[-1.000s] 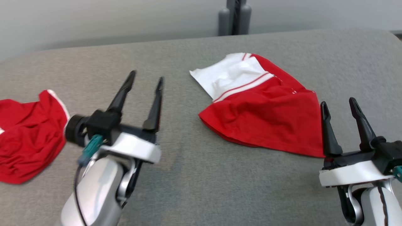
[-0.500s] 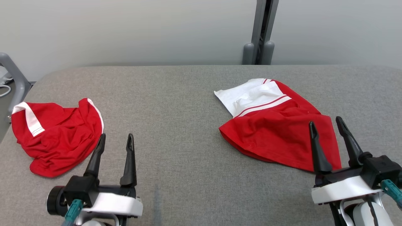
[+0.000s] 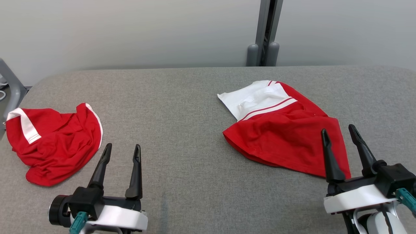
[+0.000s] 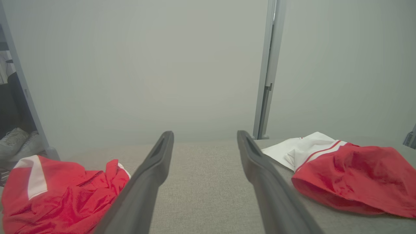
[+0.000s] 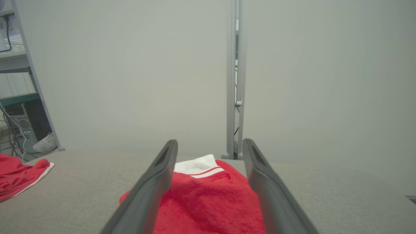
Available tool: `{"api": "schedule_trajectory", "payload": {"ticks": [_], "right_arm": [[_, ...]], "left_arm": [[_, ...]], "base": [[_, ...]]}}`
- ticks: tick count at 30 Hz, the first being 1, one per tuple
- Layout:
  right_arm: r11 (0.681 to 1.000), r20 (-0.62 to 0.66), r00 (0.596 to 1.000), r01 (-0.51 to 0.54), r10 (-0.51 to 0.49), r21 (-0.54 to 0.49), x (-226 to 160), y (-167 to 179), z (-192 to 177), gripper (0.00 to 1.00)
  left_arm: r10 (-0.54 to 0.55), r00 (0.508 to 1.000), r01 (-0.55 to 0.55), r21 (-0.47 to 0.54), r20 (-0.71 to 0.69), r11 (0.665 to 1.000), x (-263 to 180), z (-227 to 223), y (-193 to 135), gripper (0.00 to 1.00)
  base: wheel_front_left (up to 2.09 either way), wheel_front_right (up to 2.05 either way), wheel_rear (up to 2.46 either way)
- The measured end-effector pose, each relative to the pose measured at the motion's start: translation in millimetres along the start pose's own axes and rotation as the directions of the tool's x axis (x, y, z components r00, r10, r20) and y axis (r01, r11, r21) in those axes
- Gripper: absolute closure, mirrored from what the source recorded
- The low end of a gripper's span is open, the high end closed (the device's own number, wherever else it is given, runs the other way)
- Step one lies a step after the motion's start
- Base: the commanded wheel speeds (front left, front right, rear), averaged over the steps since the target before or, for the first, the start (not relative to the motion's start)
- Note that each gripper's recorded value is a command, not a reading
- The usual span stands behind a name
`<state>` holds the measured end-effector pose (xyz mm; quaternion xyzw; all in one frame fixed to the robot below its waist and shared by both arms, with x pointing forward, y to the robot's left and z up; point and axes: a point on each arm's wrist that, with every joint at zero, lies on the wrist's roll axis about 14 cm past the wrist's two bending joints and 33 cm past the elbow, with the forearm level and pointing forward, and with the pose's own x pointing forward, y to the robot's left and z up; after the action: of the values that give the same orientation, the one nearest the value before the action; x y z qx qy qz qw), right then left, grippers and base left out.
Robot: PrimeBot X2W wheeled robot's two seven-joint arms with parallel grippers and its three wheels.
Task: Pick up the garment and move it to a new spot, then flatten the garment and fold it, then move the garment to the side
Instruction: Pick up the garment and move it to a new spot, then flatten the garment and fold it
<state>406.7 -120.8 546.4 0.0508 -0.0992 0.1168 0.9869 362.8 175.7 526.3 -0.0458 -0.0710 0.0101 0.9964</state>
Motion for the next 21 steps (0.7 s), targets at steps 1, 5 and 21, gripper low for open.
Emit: {"api": "schedule_trajectory", "payload": {"ticks": [1, 5, 21], "right_arm": [[1.0, -0.004, 1.0, 0.008, -0.008, -0.001, 0, -3, -1, 0.0], [0.999, -0.016, 0.999, 0.041, -0.041, 0.027, -2, -13, -6, 0.0], [0.998, -0.024, 0.999, 0.047, -0.046, 0.03, 2, -15, -10, 0.0]], "left_arm": [[-0.005, 1.0, 0.005, 0.0, -0.004, 1.0, 0, -1, -1, 0.0], [-0.039, 0.998, 0.039, -0.008, -0.048, 0.999, -2, -16, -10, 0.0], [-0.069, 0.995, 0.068, -0.018, -0.07, 0.998, 2, -23, -21, 0.0]], "base": [[0.0, 0.0, 0.0], [0.0, 0.0, 0.0], [0.0, 0.0, 0.0]]}}
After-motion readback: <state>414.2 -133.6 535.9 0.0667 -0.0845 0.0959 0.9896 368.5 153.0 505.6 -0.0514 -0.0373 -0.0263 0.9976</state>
